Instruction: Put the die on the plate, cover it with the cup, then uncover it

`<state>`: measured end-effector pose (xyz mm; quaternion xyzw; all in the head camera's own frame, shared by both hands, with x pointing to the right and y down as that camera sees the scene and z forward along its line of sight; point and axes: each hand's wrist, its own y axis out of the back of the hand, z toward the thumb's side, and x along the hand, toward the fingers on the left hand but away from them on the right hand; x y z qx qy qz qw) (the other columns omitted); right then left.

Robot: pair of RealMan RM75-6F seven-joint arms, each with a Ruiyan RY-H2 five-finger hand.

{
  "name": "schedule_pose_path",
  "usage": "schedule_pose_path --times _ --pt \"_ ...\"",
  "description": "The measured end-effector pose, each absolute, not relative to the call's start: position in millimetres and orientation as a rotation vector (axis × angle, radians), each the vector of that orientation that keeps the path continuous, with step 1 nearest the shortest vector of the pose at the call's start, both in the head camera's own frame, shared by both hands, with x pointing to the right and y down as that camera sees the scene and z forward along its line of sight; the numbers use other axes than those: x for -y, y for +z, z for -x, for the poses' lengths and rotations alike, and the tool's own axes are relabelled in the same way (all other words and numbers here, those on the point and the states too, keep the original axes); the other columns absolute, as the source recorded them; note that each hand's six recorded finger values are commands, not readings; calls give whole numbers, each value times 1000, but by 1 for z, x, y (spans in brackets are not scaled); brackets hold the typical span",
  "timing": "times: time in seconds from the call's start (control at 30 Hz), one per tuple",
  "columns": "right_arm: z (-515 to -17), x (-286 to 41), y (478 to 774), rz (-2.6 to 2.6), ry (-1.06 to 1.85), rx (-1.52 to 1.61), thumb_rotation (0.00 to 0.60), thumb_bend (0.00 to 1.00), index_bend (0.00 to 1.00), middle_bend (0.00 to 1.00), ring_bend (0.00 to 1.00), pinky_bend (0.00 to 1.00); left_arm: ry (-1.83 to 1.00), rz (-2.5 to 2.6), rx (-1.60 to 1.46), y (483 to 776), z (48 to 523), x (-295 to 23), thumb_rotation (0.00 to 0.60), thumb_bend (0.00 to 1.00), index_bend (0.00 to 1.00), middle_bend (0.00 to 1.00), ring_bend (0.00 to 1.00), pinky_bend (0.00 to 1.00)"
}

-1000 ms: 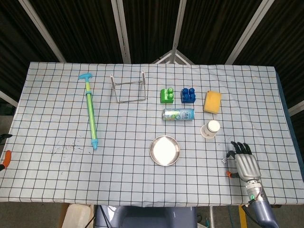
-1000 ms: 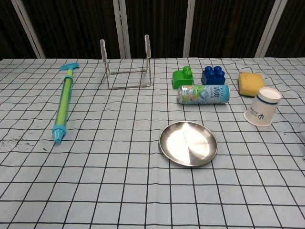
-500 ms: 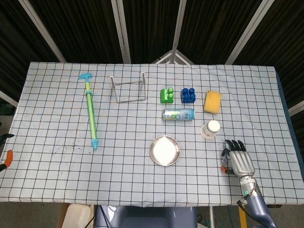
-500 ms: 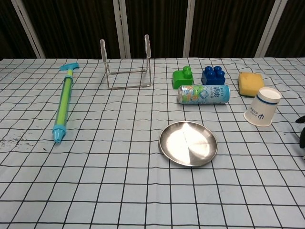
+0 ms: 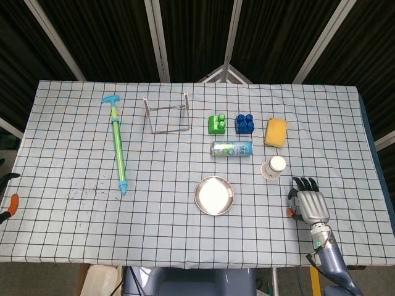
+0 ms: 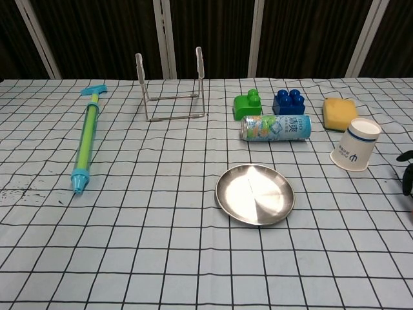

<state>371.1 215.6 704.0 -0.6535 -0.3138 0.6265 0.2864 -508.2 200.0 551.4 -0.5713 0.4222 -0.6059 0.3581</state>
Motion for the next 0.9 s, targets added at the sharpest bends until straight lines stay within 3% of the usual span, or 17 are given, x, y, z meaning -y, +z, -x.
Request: schedule_pose_path --times 0.9 --pt "-388 -219 704 1738 1720 863 600 313 484 138 92 0 -1572 1465 -1072 553 505 -202 600 675 259 0 0 95"
